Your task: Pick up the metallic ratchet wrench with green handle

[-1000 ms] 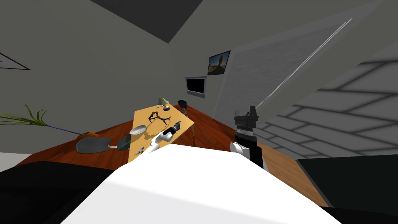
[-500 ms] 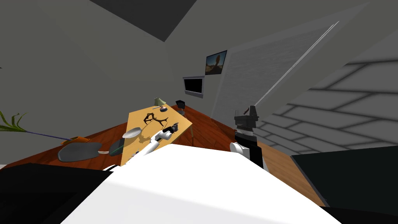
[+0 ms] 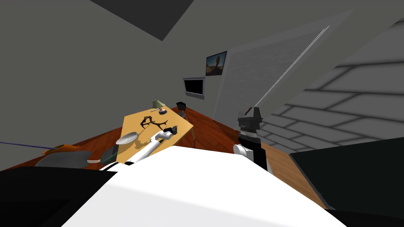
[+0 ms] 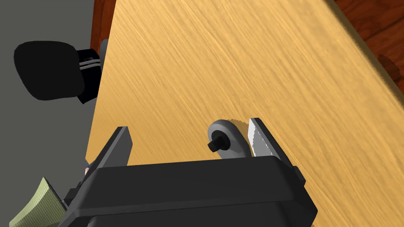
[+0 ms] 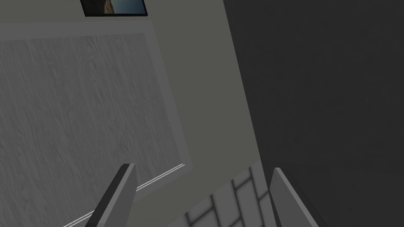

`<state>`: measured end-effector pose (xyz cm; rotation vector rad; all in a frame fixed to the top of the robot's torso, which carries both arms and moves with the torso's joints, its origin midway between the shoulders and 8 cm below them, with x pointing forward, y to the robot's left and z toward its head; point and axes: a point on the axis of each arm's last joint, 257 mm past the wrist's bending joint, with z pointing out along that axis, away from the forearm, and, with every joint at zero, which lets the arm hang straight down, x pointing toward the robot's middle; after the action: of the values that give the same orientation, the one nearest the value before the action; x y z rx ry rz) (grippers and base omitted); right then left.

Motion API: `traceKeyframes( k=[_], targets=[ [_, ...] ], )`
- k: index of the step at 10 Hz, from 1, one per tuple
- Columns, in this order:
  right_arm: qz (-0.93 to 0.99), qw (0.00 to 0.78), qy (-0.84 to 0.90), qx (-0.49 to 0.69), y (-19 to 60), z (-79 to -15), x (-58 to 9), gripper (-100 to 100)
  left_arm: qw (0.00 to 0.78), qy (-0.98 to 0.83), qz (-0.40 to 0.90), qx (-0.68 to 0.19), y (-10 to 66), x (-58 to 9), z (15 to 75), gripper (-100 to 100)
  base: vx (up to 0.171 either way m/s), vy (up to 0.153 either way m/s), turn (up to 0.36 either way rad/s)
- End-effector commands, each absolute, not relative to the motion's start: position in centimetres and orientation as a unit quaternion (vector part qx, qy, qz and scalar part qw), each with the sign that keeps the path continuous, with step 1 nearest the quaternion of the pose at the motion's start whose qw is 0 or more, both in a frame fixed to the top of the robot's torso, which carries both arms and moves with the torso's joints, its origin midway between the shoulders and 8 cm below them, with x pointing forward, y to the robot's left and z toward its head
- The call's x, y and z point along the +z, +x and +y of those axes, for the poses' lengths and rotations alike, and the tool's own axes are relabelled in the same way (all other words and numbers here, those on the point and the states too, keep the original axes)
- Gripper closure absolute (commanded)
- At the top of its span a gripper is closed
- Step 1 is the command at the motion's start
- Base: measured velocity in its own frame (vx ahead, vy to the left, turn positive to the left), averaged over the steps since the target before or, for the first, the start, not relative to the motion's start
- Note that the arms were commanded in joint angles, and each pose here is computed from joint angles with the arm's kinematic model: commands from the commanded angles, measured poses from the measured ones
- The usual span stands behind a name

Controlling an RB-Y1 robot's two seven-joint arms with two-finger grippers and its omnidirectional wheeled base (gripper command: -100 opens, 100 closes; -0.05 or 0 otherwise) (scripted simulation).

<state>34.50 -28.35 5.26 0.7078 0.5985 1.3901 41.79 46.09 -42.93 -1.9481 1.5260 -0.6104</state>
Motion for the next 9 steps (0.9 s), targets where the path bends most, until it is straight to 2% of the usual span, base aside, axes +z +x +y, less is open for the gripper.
traceKeyframes(
  k=[1,9],
  targets=[
    [0.266,0.671,0.314,0.617,34.5,-28.3,5.3,0,0.281,-0.749,0.565,-0.203,40.9,-44.0,47.6,-100,0.027,-0.015,-0.037],
    [0.266,0.671,0.314,0.617,34.5,-28.4,5.3,0,0.233,-0.836,0.485,-0.104,36.5,-46.0,55.5,-100,0.023,-0.004,-0.039]
  ],
)
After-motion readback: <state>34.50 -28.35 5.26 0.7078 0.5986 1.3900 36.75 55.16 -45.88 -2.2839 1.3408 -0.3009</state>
